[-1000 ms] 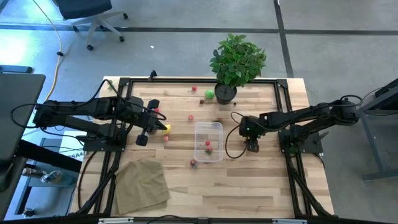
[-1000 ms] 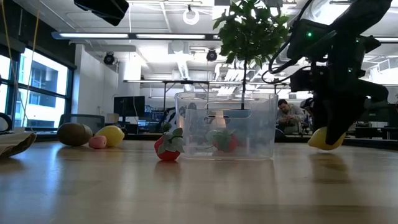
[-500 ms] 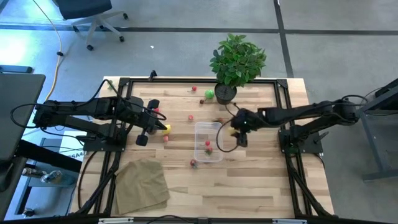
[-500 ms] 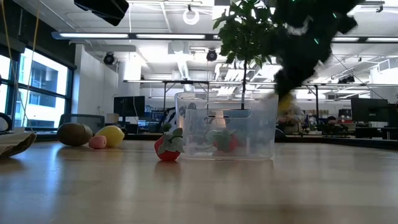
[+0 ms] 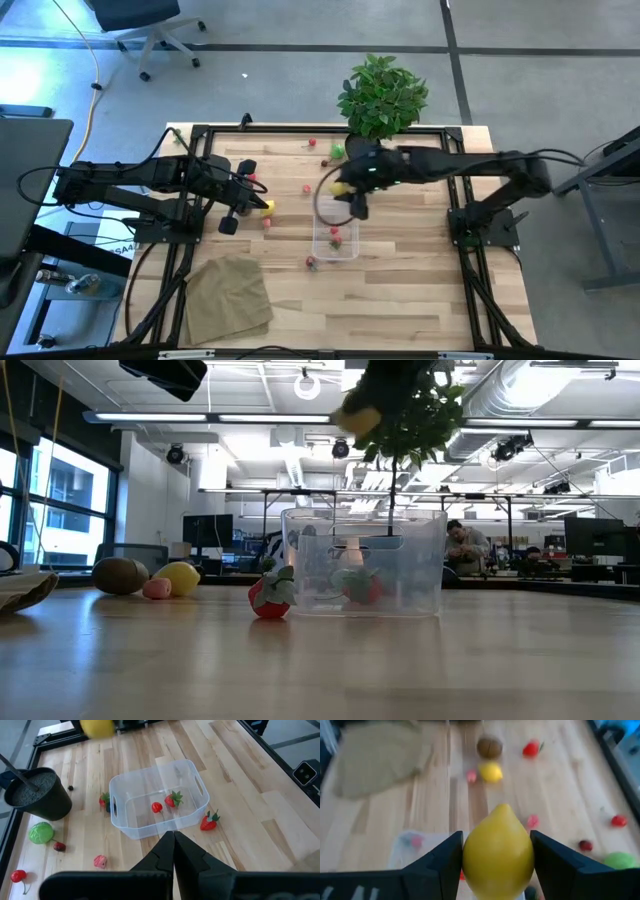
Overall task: Pick and placing Produce into tupperware
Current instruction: Put the lemon into the transparent container
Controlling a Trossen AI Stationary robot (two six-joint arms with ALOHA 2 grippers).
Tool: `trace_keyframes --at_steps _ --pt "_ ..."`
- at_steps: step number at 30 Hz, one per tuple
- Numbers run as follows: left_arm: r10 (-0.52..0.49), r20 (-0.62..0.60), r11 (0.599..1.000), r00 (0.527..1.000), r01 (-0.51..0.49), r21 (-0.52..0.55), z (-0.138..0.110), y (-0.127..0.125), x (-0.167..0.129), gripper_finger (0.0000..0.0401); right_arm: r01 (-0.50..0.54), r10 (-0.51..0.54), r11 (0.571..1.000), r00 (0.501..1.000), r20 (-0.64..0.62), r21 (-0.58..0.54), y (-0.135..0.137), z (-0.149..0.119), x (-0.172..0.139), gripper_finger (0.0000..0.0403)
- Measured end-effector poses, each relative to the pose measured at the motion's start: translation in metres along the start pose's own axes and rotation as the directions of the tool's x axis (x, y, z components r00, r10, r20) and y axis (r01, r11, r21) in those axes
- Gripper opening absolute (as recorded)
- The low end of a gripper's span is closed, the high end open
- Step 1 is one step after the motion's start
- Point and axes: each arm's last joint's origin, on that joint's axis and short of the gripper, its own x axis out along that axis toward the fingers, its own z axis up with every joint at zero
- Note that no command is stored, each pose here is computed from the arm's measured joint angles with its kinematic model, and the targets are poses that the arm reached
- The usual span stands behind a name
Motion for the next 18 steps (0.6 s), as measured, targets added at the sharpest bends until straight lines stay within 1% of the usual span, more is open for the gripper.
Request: trace_keyframes --at_steps 2,5,9,12,15,18 --pt "0.000 0.000 1.000 1.000 0.000 0.000 0.000 0.000 0.000 0.0001 -0.022 0.021 1.000 0.996 -0.090 -0.007 0.000 0.001 0.021 0.0190" --pt "0.000 0.000 1.000 1.000 0.000 0.000 0.000 0.000 0.000 0.0001 -0.078 0.075 0.997 0.976 -0.203 -0.007 0.001 -0.003 0.053 0.0190" --pt "0.000 0.000 1.000 1.000 0.000 0.000 0.000 0.000 0.000 0.0001 -0.113 0.099 0.993 0.936 -0.337 -0.023 0.005 -0.019 0.092 0.0190" --pt "0.000 0.000 1.000 1.000 0.000 0.000 0.000 0.000 0.000 0.0001 -0.126 0.104 0.992 0.910 -0.402 -0.028 0.009 -0.030 0.111 0.0190" --pt "0.000 0.000 1.000 1.000 0.000 0.000 0.000 0.000 0.000 0.0001 -0.136 0.108 0.990 0.893 -0.438 -0.033 0.013 -0.038 0.126 0.0190" --pt "0.000 0.000 1.000 1.000 0.000 0.000 0.000 0.000 0.000 0.0001 -0.144 0.111 0.989 0.893 -0.436 -0.043 0.016 -0.040 0.133 0.0190"
